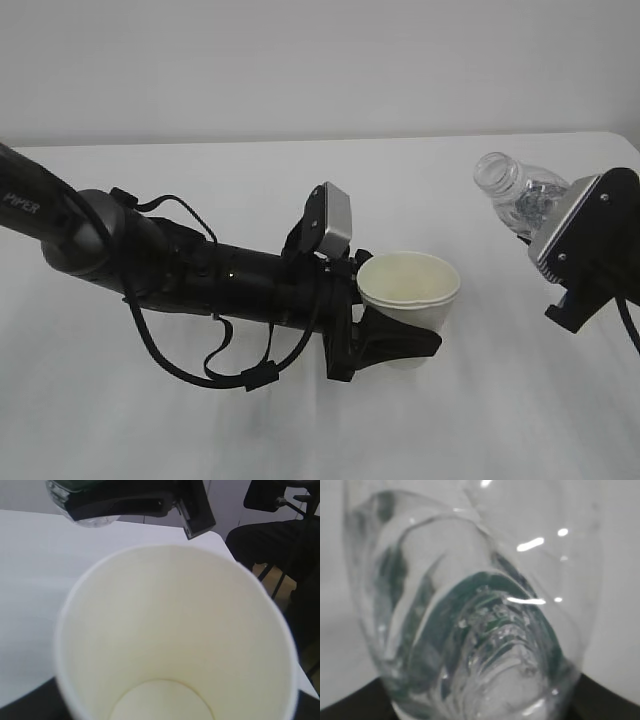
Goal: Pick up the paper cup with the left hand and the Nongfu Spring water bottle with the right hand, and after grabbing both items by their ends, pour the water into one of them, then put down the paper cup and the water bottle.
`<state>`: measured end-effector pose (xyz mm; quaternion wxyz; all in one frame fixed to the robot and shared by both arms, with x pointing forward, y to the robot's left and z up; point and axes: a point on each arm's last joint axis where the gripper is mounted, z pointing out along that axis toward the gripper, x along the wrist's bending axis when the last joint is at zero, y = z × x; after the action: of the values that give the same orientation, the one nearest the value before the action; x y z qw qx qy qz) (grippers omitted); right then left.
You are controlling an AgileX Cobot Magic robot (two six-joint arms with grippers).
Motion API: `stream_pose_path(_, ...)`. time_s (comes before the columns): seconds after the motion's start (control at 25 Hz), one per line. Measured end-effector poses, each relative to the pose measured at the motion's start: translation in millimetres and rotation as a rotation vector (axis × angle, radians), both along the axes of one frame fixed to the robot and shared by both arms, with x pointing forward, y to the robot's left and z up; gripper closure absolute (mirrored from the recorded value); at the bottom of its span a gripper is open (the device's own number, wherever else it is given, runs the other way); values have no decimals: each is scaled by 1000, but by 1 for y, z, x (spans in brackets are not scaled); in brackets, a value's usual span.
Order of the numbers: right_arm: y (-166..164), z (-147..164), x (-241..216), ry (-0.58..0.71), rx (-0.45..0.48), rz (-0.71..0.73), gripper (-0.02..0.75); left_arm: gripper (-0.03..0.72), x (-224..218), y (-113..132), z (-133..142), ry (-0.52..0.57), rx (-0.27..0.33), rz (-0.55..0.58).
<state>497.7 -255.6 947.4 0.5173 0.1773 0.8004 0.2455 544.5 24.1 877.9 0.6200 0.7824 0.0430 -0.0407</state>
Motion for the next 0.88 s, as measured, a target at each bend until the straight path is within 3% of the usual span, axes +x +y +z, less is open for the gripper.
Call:
stream_pose_path(0.44,0,0,0,-26,-115,43,332,221,-17,-18,0,-2,4,-57)
stream_pose_path(0.88,0,0,0,-39,-168,63,332,221,-4,-22,-1,-30,45,1)
